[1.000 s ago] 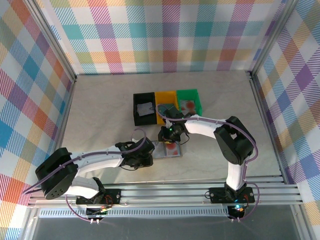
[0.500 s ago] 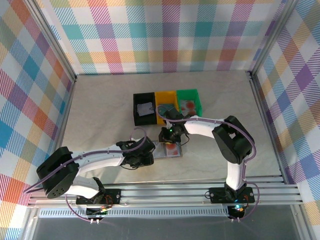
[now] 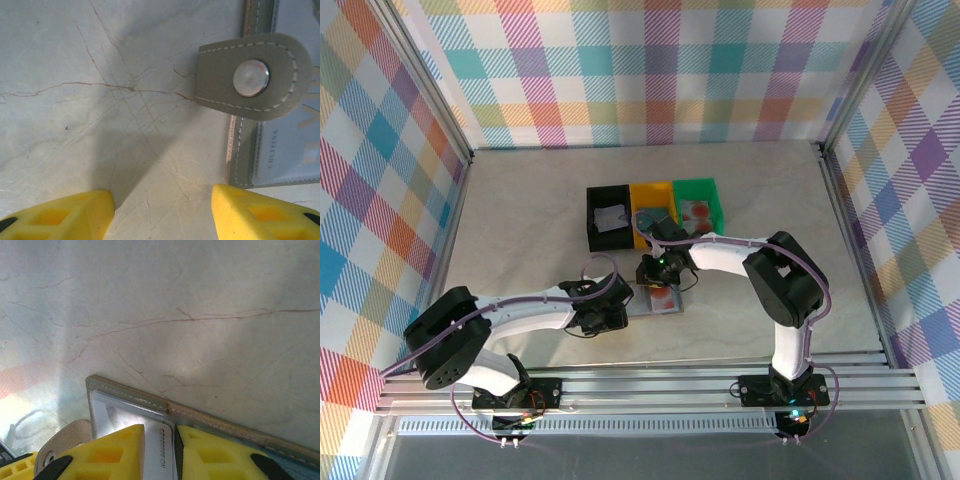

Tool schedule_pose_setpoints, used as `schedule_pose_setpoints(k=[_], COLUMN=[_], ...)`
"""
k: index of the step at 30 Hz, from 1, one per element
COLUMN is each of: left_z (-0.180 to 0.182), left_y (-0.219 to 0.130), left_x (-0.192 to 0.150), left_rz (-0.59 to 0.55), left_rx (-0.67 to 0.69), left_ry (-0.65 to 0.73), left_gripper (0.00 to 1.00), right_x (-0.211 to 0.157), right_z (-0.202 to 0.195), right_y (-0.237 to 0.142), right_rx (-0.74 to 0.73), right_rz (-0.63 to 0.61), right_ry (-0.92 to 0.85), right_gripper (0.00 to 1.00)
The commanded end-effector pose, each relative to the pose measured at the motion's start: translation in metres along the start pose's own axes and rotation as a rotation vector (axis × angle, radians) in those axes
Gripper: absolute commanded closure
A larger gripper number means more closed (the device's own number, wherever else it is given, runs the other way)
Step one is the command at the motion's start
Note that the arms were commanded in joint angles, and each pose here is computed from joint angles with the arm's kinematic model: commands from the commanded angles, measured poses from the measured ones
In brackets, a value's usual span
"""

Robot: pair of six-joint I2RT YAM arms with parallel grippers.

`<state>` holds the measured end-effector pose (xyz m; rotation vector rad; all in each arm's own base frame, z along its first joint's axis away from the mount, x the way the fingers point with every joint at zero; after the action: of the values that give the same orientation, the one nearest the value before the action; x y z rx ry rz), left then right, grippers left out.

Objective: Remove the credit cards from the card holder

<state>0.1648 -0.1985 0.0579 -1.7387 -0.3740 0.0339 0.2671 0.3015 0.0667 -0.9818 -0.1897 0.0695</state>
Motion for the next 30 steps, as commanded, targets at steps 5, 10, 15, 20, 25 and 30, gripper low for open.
schedule_pose_setpoints(k=[5, 10, 15, 20, 25, 30], left_z=[0.017, 0.018, 0.019, 0.021, 0.021, 0.021], left_y=[0.043, 0.055, 0.057, 0.058, 0.040, 0.025], left_x=[-0.020, -0.025, -0.026, -0.026, -0.017, -0.010], left_rz=[0.110, 0.142, 0.152, 0.155, 0.105, 0.083], left_rx=[0.062, 0.080, 0.090, 0.091, 0.081, 0.074], left_ry=[-0.028, -0.025, -0.019, -0.021, -0.008, 0.000], left_gripper=[0.44, 0.45, 0.45, 0.47, 0.48, 0.48], right_x=[-0.012, -0.016, -0.017, -0.018, -0.020, -0.020], right_z=[-0.002, 0.000, 0.001, 0.004, -0.001, 0.007], right_y=[0.006, 0.008, 0.005, 0.000, -0.008, -0.019], right_rx=[0.060, 0.090, 0.100, 0.104, 0.063, 0.088], right_rz=[0.033, 0.048, 0.049, 0.044, 0.037, 0.023], right_ry=[-0.020, -0.022, -0.027, -0.031, -0.037, -0.060], right_gripper=[0.77, 0.78, 0.78, 0.79, 0.80, 0.80])
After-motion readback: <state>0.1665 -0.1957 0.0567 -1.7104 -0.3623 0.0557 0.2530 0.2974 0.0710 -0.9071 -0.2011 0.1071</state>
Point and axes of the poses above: each hand's point on the last joint's axis, 136 mm out from that joint toward the fingers, its own y axis out along the fingers, its own z axis along the line the jaws close on, x = y × z, the point moved 5 cm from there along -y, back along the fingers, and after that the axes turned 4 degrees about -y, right-handed, at the moved point
